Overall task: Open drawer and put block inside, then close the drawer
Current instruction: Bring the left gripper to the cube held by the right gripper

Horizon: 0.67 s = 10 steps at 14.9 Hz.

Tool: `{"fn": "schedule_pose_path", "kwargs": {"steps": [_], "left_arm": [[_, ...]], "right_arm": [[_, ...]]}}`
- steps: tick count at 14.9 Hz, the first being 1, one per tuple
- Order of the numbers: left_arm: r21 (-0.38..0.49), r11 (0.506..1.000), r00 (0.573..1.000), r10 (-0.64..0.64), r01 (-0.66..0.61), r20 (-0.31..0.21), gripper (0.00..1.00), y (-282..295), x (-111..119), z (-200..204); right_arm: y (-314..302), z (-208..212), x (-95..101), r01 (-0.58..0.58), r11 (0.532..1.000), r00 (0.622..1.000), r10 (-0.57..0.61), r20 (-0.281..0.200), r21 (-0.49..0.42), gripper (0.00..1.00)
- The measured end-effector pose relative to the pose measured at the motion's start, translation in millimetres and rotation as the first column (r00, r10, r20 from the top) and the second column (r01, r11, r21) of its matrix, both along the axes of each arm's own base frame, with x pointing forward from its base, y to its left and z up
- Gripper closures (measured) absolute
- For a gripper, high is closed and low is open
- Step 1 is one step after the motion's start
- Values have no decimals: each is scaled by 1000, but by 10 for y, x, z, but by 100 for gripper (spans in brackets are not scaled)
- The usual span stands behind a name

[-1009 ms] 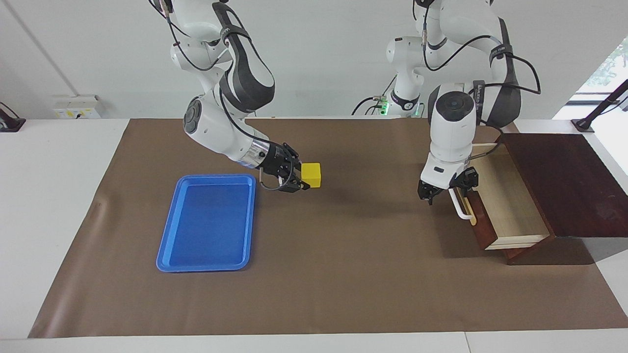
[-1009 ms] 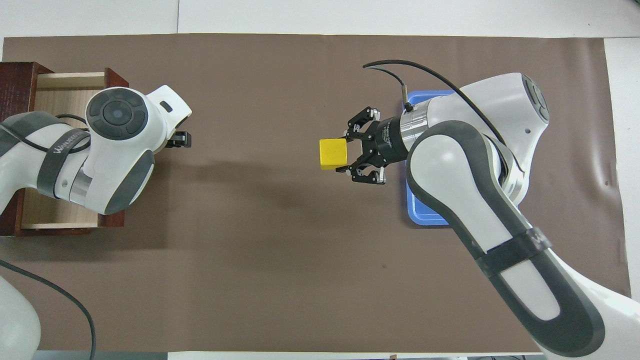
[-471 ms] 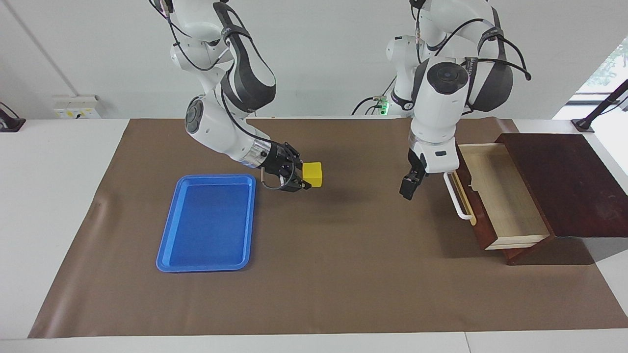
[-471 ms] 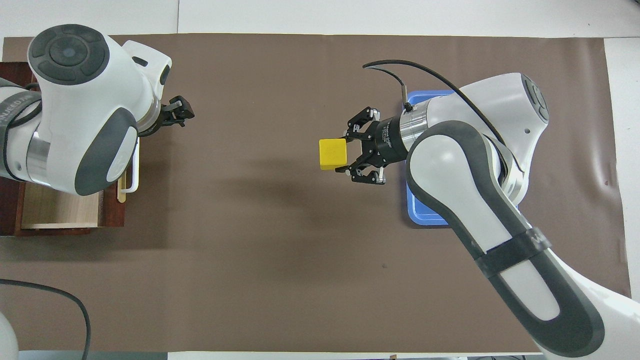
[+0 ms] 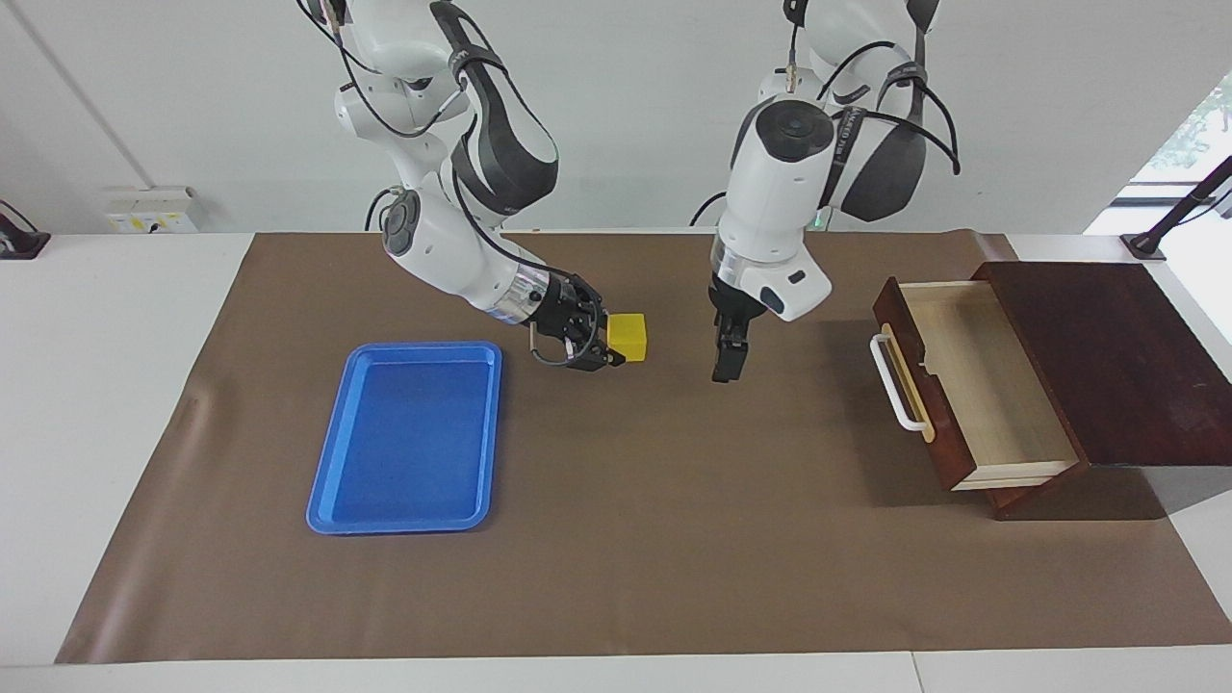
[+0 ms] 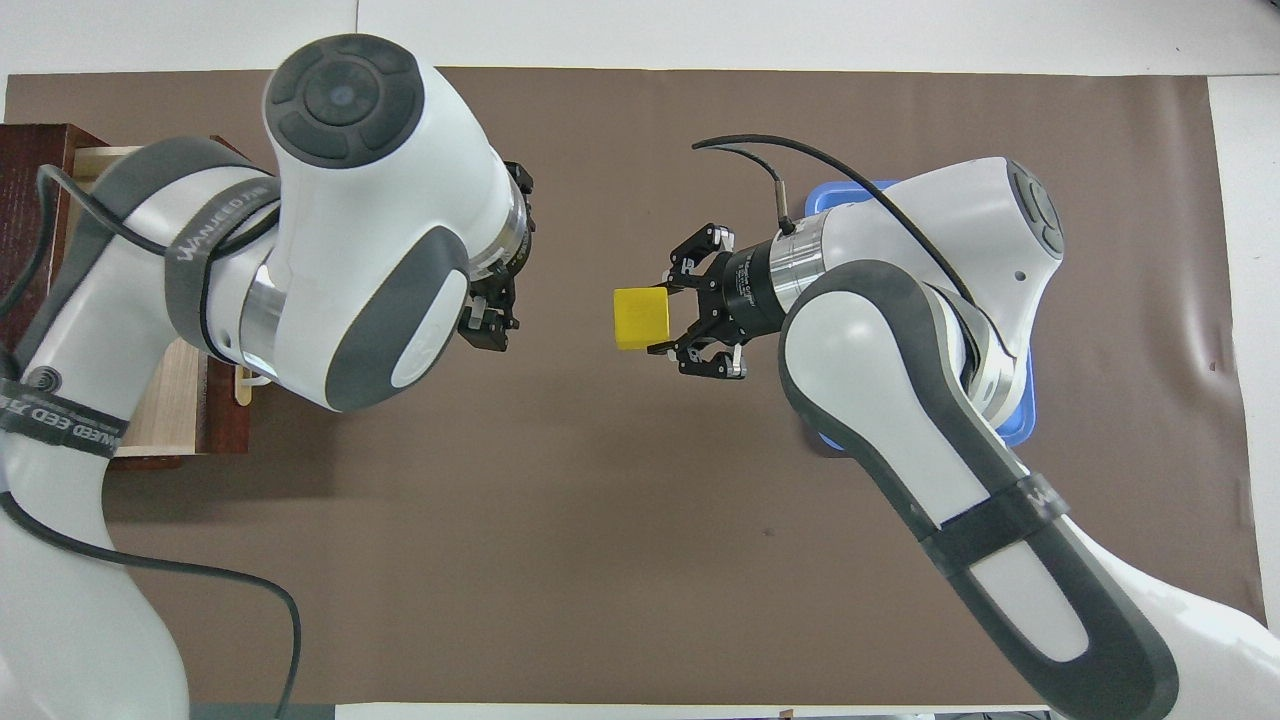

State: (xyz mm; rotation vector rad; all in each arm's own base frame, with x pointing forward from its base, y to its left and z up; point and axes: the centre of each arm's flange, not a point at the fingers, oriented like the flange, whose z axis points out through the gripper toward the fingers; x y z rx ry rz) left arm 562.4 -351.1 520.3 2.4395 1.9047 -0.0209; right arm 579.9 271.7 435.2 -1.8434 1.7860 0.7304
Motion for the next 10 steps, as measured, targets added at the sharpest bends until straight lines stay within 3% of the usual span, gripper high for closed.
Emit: {"fn": "schedule_pose_path", "kwargs": {"steps": [10], "left_arm": [[-30,992,991,120,-122,-54,0,-518,-330,-80]], "right_arm": [[-1,-1,0,0,1000,1000,0,0,0,45]]}}
